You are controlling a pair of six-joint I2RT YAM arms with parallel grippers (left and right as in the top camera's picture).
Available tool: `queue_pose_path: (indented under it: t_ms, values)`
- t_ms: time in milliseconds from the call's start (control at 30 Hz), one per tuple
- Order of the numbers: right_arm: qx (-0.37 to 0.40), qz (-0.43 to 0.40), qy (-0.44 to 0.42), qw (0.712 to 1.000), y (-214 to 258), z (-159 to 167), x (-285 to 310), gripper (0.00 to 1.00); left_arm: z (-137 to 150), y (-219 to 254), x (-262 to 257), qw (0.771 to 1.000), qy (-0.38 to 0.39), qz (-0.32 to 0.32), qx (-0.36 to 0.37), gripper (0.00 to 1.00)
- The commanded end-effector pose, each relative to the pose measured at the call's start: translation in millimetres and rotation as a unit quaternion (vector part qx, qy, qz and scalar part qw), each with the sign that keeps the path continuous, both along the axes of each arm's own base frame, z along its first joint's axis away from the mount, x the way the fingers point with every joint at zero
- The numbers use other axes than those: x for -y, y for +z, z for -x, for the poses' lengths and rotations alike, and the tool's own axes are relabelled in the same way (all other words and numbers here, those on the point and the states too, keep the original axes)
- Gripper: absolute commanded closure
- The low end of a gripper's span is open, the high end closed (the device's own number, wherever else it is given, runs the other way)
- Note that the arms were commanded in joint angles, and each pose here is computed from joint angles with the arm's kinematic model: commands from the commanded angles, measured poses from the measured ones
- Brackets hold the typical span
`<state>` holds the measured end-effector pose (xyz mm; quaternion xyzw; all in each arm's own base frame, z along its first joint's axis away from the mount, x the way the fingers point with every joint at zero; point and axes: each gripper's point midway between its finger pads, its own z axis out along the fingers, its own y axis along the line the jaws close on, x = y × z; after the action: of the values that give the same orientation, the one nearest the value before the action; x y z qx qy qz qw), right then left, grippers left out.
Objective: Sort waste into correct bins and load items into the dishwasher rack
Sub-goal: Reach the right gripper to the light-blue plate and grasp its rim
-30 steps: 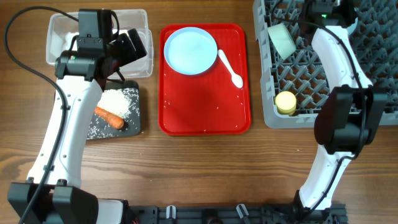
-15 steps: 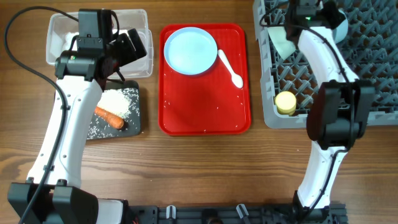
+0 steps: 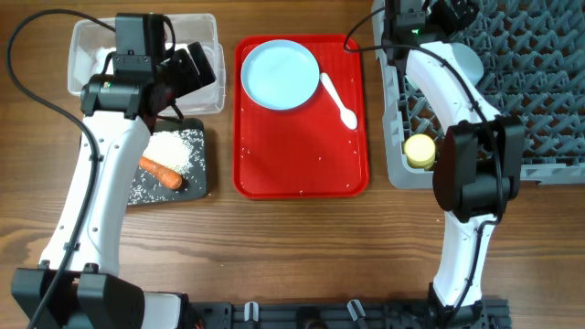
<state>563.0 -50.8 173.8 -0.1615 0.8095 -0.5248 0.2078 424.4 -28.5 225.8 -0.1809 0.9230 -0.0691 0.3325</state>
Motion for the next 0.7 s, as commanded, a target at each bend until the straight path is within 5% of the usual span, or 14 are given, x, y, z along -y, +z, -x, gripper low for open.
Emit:
queue_pose_path:
  t_ms: [0, 267, 333, 400, 467, 533, 600, 667]
  values:
    - [0.051, -0.030, -0.011, 0.998, -0.9, -5.8, -3.0, 0.00, -1.5, 3.8, -2.7, 1.000, 0.009, 0.002, 0.005, 0.00]
    - [0.219, -0.137, -0.022, 0.966, 96.2, 17.8, -23.5, 0.00, -1.6, 4.0, -2.8, 1.000, 0.009, 0.002, 0.006, 0.00]
    - [0.200, -0.257, 0.020, 0.945, 78.7, 25.8, -80.4, 0.00, -1.5, 3.9, -2.7, 1.000, 0.009, 0.002, 0.005, 0.00]
    - [0.083, -0.480, 0.092, 0.868, 33.6, 43.5, -179.2, 0.00, -1.5, 3.9, -2.7, 1.000, 0.009, 0.002, 0.005, 0.00]
    - [-0.015, -0.662, 0.151, 0.734, 29.7, 66.2, -267.6, 0.00, -1.5, 3.9, -2.7, 1.000, 0.009, 0.002, 0.005, 0.00]
    - [-0.015, -0.720, 0.147, 0.678, 39.2, 64.3, -289.6, 0.00, -1.5, 3.9, -2.7, 1.000, 0.009, 0.002, 0.005, 0.00]
    - [0.010, -0.683, 0.116, 0.722, 16.4, 50.8, -270.8, 0.02, -1.6, 3.9, -2.8, 1.000, 0.009, 0.002, 0.005, 0.00]
    - [-0.027, -0.671, 0.100, 0.734, -16.6, 54.7, -270.4, 0.07, -1.5, 3.9, -2.7, 1.000, 0.009, 0.002, 0.005, 0.00]
